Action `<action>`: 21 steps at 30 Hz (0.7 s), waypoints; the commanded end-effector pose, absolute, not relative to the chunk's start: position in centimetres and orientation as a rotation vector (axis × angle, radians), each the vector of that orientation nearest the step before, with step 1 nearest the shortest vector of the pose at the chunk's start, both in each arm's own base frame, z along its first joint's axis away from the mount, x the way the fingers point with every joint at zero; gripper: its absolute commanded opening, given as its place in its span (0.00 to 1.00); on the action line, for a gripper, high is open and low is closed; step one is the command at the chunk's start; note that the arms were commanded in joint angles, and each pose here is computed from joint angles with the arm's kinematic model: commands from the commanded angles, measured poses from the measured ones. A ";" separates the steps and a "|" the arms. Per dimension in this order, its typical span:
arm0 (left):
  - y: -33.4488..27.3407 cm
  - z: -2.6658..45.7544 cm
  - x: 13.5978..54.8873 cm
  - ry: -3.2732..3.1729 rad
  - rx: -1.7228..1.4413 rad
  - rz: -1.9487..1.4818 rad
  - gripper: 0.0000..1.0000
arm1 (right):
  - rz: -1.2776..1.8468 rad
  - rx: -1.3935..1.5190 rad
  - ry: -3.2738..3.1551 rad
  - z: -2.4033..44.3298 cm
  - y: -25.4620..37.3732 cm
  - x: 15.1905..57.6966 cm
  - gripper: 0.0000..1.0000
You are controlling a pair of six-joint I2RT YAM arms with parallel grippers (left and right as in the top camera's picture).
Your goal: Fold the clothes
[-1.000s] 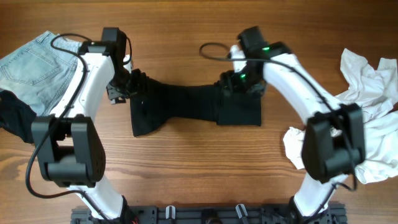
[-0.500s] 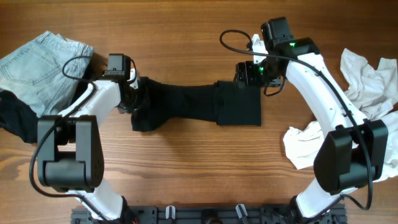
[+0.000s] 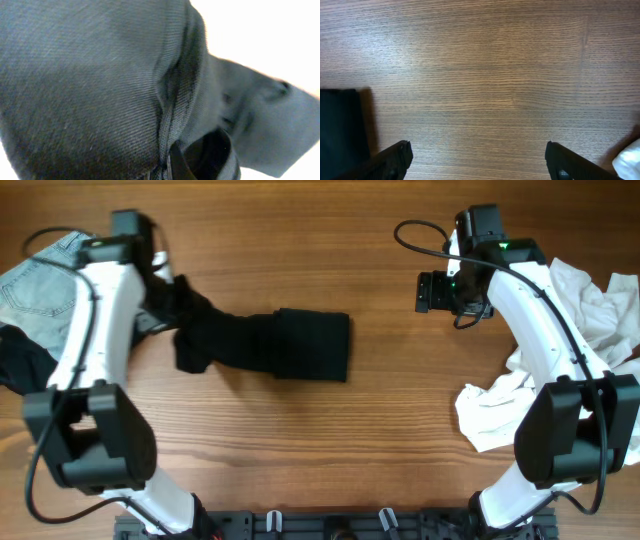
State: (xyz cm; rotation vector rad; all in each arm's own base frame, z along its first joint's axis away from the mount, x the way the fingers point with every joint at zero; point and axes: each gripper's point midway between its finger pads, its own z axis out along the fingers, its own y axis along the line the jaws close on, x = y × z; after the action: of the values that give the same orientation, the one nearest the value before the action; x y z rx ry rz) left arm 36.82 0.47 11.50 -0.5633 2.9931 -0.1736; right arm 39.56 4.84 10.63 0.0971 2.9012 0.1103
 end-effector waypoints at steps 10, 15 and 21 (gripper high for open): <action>-23.5 7.8 33.8 3.017 0.266 -0.256 0.32 | 0.083 0.069 2.910 11.0 4.7 39.2 0.91; -24.4 12.0 36.1 2.901 0.262 -0.341 0.48 | 0.082 0.069 2.915 11.0 4.6 39.1 0.91; -14.6 17.9 41.7 2.744 -0.133 -0.336 0.61 | 0.263 -0.097 2.925 11.1 6.9 38.5 0.91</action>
State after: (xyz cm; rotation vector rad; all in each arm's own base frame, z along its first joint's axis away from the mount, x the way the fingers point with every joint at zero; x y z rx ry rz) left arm 40.17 -19.48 16.02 0.0526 2.7843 -0.3589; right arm 38.60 4.79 10.41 0.0791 2.9415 0.1050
